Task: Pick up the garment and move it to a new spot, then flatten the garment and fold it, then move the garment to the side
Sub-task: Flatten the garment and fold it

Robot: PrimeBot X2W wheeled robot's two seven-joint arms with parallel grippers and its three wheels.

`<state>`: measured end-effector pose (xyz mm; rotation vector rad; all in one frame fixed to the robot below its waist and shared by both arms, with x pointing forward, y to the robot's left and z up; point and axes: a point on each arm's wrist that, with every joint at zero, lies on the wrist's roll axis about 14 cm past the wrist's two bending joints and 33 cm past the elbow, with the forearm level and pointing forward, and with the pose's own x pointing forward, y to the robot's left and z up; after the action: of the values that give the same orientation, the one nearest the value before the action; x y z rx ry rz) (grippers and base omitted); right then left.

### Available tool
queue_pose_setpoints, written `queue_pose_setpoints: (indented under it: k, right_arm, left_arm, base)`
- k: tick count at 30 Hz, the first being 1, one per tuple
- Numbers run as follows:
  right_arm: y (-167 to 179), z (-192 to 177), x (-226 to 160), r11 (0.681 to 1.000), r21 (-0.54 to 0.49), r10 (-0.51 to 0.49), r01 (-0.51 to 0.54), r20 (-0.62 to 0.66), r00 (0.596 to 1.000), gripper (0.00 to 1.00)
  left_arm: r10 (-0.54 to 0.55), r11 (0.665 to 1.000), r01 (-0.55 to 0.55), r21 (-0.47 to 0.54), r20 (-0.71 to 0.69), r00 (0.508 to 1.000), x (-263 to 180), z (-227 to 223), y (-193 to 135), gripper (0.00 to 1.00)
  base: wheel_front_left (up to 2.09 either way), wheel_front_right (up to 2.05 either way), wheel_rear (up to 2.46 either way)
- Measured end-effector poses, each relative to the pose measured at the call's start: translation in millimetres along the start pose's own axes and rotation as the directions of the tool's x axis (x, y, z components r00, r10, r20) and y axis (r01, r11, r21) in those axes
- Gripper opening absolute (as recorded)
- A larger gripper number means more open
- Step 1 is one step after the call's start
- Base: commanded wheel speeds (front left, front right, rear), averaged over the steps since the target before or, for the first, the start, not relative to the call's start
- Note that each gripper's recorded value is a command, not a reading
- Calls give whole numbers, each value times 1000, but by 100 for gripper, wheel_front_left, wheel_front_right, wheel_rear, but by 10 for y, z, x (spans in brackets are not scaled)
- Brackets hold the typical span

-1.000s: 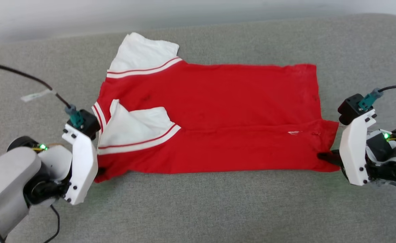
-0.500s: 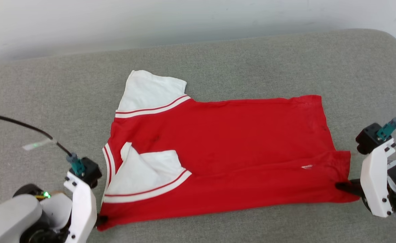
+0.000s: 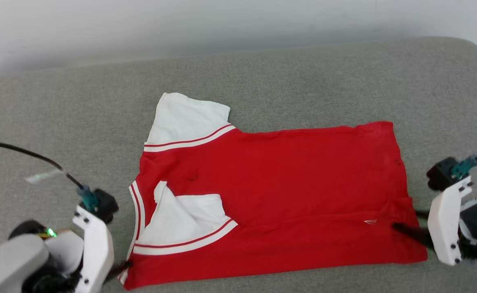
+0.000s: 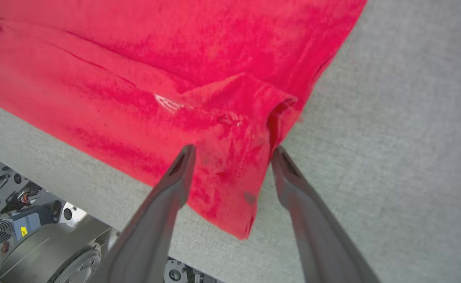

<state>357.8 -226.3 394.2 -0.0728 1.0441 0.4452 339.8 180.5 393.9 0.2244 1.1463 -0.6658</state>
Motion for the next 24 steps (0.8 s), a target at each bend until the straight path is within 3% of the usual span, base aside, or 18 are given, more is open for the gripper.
queue_pose_setpoints:
  k: [3,5,11,16,24]
  right_arm:
    - [-10,401,-119,999,-31,-10,16,193,981,100]
    - [-20,715,-247,998,-54,-15,35,341,940,100]
    - [-64,1357,-667,988,-101,-21,119,668,744,100]
    - [-75,1625,-904,979,-97,-21,178,825,564,100]
    - [-163,1605,-1076,948,-2,-123,319,920,371,100]
  left_arm:
    - [38,999,-40,16,91,995,-155,278,106,100]
    - [62,998,-65,20,143,988,-246,441,169,100]
    - [137,985,-163,58,315,939,-488,1020,399,100]
    - [144,980,-188,59,440,886,-584,1521,499,100]
    - [148,972,-216,90,480,864,-505,2029,682,100]
  base:
    - [0,0,0]
    - [0,0,0]
    - [0,0,0]
    - [0,0,0]
    - [0,0,0]
